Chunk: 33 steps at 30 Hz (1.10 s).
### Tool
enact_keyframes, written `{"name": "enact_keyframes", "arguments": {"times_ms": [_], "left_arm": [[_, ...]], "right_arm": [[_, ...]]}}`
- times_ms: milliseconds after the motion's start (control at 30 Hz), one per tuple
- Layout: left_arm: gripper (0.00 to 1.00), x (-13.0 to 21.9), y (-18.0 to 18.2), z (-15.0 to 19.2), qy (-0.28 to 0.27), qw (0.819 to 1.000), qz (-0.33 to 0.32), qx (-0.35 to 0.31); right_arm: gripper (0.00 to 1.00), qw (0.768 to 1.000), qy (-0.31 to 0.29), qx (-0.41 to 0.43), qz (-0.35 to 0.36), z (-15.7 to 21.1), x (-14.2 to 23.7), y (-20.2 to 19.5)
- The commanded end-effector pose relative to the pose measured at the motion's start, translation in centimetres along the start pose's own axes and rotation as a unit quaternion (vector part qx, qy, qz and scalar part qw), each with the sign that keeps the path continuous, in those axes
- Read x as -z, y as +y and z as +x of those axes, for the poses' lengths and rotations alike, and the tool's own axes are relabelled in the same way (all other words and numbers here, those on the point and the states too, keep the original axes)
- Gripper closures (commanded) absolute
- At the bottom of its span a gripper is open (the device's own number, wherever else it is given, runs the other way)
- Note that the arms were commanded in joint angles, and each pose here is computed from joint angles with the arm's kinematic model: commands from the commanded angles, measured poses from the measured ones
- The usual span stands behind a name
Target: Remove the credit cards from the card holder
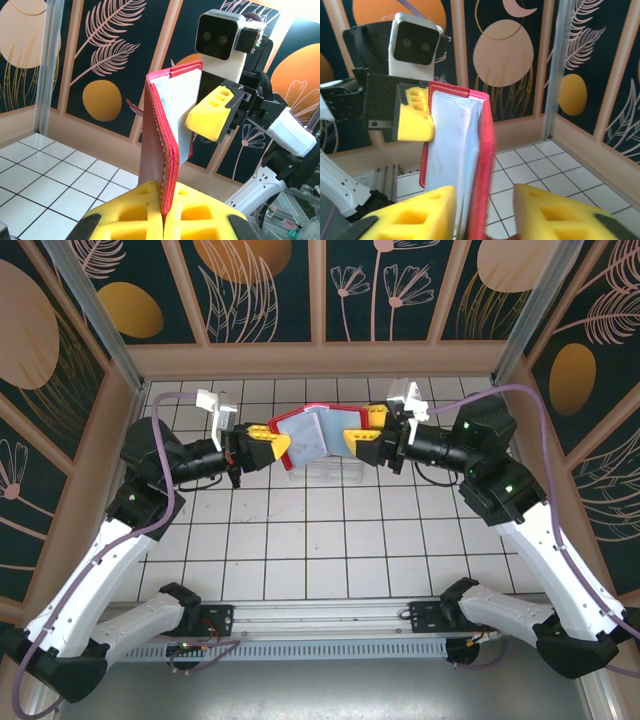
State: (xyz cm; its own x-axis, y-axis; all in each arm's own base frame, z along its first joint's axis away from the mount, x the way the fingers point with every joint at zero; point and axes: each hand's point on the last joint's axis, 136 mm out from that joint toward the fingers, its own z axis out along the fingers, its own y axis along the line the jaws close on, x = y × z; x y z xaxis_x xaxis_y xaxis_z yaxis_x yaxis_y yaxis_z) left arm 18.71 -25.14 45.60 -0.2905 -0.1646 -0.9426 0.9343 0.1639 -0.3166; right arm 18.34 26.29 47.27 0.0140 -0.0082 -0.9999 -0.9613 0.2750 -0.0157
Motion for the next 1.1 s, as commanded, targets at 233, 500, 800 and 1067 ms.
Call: {"name": "enact_keyframes", "arguments": {"times_ms": [233, 500, 800, 1067], "left_arm": [[0.85, 0.6, -1.0, -1.7, -0.021, 0.999, -0.011, -0.037], [0.72, 0.3, 1.6, -2.0, -0.030, 0.997, -0.068, -0.019], [0.63, -1.1, 0.8, -2.0, -0.026, 1.000, -0.007, -0.006], [0.64, -1.2, -0.6, -1.8, -0.021, 0.999, 0.042, -0.005]], "right_arm": [[1.00, 0.998, -0.013, 0.003, -0.054, -0.7, 0.1, 1.7], [1.00, 0.995, -0.030, 0.001, -0.094, -1.5, 0.4, 3.2], [1.00, 0.992, -0.045, -0.010, -0.114, -1.6, 0.2, 3.5], [1.00, 0.992, -0.054, -0.019, -0.112, -1.5, -0.3, 3.1]]}}
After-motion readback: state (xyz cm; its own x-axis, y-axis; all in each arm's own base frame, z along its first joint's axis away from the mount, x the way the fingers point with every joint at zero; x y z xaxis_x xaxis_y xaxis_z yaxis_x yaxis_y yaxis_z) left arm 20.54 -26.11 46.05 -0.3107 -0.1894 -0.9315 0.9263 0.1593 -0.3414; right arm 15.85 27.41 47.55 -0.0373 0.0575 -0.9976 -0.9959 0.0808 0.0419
